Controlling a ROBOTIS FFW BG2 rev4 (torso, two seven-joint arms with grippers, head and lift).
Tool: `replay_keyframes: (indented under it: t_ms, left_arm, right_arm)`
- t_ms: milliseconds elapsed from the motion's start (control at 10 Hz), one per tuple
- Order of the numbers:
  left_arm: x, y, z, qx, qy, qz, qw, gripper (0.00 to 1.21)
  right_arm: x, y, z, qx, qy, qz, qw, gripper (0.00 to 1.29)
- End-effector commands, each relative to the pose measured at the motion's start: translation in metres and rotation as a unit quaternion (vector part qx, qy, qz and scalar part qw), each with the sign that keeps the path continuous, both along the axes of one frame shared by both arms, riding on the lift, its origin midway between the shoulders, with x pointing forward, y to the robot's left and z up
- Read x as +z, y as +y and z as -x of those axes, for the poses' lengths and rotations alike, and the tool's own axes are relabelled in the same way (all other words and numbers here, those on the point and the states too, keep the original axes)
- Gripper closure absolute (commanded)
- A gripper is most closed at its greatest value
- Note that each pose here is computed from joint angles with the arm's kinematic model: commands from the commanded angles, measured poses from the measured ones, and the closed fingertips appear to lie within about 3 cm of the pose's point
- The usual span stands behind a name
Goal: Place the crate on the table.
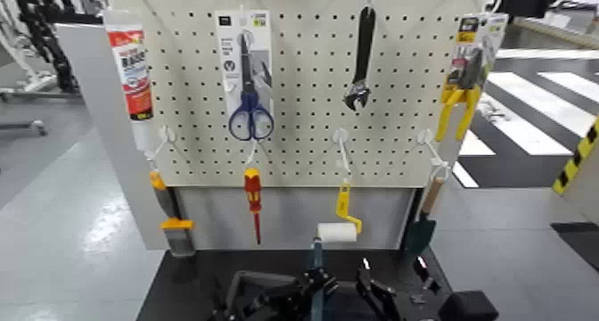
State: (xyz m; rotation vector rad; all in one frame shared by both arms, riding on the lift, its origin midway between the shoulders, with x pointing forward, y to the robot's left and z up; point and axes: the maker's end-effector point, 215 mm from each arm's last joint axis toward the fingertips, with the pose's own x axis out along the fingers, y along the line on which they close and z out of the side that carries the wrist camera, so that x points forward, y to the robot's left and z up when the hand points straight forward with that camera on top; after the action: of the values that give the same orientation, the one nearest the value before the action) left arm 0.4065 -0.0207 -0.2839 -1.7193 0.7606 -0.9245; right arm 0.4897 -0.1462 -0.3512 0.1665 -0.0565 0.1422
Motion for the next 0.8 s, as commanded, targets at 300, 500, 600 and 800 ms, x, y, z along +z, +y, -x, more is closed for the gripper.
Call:
replay_keyframes:
  t_ms: [300,500,600,800]
  left_arm:
    - [-0.002,0.001,-0.001,0.002,0.002,0.0,1.0,1.18]
    - [-0.004,0.002,-0.001,0.0,0.003,-0.007,1.0,1.18]
    - [-0.008,0.006,-0.002,-0.001,0.005,-0.016,1.0,1.18]
    - [-0.014,0.012,-0.005,-0.01,0.003,-0.039,0.999,1.18]
  right_arm:
    - [-0.001,0.001,0.0,0.0,0.001,-0.001,1.0,0.14]
    - [0.0,0.001,0.0,0.0,0.001,-0.001,1.0,0.14]
    - [0.0,0.001,0.0,0.0,0.0,-0.001,1.0,0.14]
    - [-0.001,0.002,0.0,0.001,0.0,-0.001,1.0,0.14]
